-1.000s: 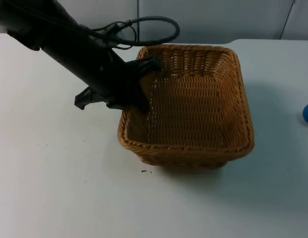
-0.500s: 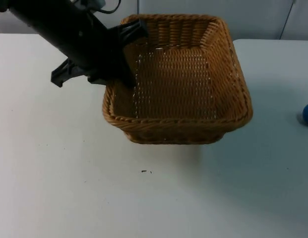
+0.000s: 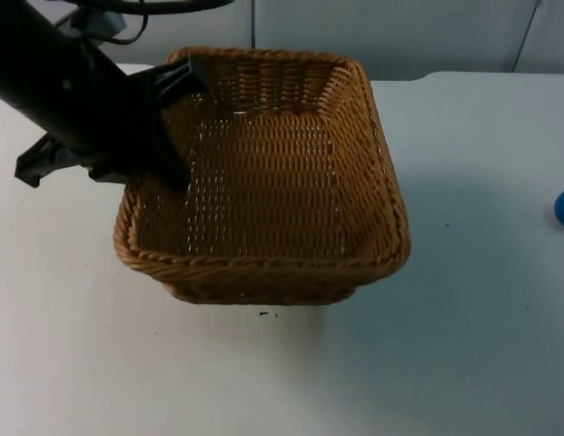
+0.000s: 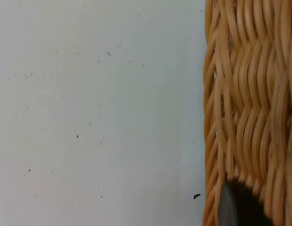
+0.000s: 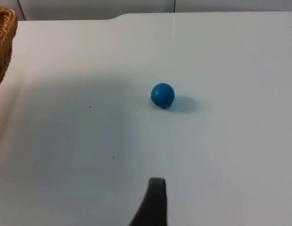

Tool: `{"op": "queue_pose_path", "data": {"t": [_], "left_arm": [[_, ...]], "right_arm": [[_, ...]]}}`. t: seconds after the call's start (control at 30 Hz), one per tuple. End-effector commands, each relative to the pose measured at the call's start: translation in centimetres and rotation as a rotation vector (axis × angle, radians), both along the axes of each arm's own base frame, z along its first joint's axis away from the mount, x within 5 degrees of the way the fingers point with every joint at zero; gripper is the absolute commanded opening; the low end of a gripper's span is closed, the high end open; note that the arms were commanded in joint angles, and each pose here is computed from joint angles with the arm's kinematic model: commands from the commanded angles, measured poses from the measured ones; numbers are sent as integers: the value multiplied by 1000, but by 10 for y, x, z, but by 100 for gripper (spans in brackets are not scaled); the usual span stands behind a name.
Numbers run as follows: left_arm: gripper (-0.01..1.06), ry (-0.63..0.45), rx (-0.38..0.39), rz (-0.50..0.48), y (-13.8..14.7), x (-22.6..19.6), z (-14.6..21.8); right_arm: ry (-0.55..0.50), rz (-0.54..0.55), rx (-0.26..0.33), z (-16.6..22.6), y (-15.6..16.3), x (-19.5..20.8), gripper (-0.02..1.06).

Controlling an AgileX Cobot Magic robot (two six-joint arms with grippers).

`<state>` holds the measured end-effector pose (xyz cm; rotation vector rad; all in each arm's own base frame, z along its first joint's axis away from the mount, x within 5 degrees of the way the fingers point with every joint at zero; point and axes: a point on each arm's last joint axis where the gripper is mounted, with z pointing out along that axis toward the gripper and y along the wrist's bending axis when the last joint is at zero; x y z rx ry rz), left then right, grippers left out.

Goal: Pick up the basket with the left hand and place the ball into the basket with the right hand.

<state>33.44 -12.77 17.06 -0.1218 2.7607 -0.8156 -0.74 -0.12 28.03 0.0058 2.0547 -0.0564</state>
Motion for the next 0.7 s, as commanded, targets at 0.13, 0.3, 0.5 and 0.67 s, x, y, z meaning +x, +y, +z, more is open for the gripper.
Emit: {"op": "queue_pose_path", "data": {"t": [0.13, 0.3, 0.5, 0.67], "left_arm": [[1, -7, -29, 17, 3, -8, 10], [1, -1, -48, 28, 2, -9, 11], [1, 0, -49, 29, 2, -9, 11], [1, 0, -55, 35, 1, -8, 11]], "right_arm": [[-14, -11, -5, 0, 0, 0, 76], [-63, 5, 20, 17, 2, -5, 76], [-3, -29, 39, 52, -1, 15, 80], [105, -48, 24, 73, -4, 57, 80]]}}
